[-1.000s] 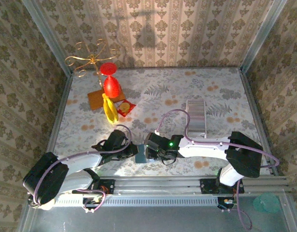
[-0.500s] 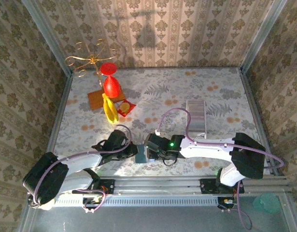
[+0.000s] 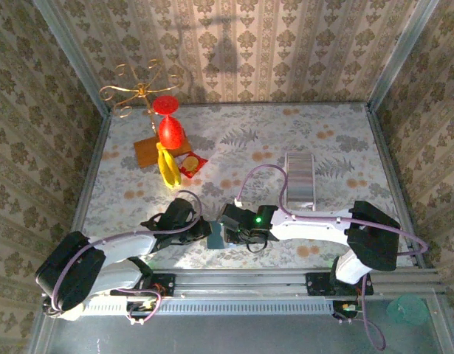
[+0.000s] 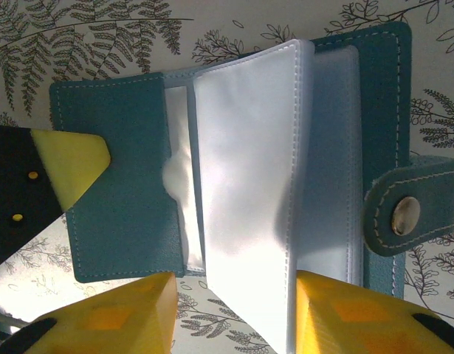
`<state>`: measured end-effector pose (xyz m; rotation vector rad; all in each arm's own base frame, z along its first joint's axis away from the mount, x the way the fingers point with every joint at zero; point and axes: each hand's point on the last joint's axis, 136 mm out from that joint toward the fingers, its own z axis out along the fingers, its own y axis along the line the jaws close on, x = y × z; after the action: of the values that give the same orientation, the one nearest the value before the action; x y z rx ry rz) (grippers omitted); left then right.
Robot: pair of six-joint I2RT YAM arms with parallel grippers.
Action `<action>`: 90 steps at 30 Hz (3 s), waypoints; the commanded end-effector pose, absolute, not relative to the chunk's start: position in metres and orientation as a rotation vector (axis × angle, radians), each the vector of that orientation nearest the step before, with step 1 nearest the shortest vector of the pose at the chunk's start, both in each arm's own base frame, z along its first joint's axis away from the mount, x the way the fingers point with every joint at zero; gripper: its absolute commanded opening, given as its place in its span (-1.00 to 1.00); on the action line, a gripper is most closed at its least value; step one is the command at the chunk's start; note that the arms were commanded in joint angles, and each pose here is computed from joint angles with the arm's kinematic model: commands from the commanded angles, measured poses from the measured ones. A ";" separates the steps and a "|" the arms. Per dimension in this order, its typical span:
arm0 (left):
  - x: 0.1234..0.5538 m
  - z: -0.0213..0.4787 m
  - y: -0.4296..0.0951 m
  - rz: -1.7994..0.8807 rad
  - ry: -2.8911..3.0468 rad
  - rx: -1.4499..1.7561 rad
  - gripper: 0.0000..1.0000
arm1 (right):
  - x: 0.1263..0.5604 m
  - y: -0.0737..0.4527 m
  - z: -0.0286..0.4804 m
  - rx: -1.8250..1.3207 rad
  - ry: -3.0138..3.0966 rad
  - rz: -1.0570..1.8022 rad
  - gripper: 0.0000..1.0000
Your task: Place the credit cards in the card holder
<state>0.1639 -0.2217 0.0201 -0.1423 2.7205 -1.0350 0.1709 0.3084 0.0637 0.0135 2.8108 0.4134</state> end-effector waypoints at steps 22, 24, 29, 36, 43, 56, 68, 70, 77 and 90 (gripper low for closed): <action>0.153 0.008 -0.215 -0.965 2.792 -0.135 -0.84 | 0.169 0.289 0.034 0.023 2.867 0.207 -0.09; 0.152 0.008 -0.215 -0.966 2.794 -0.130 -0.84 | 0.169 0.288 0.030 0.024 2.872 0.190 -0.08; 0.152 0.008 -0.216 -0.968 2.794 -0.123 -0.84 | 0.170 0.297 0.021 0.028 2.884 0.250 -0.05; 0.150 0.007 -0.216 -0.969 2.800 -0.117 -0.84 | 0.171 0.312 0.015 0.028 2.896 0.341 0.05; 0.149 0.006 -0.214 -0.968 2.797 -0.128 -0.83 | 0.174 0.333 0.021 0.020 2.872 0.498 0.09; 0.151 0.002 -0.213 -0.994 2.786 -0.181 -0.80 | 0.182 0.374 0.051 -0.023 2.764 0.796 0.09; 0.154 0.007 -0.210 -1.035 2.740 -0.227 -0.64 | 0.180 0.379 0.063 0.009 2.698 0.943 0.05; 0.154 0.007 -0.209 -1.030 2.739 -0.236 -0.59 | 0.181 0.380 0.069 0.011 2.670 0.981 0.05; 0.159 0.016 -0.199 -0.982 2.697 -0.260 -0.03 | 0.179 0.370 0.058 0.060 2.686 0.958 -0.01; 0.166 0.041 -0.164 -0.854 2.610 -0.340 0.16 | 0.175 0.378 0.045 0.026 2.738 0.968 -0.11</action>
<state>0.1690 -0.1805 0.0447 -0.3291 2.5823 -0.9566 0.1825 0.3730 0.0522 0.0551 2.7030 0.9532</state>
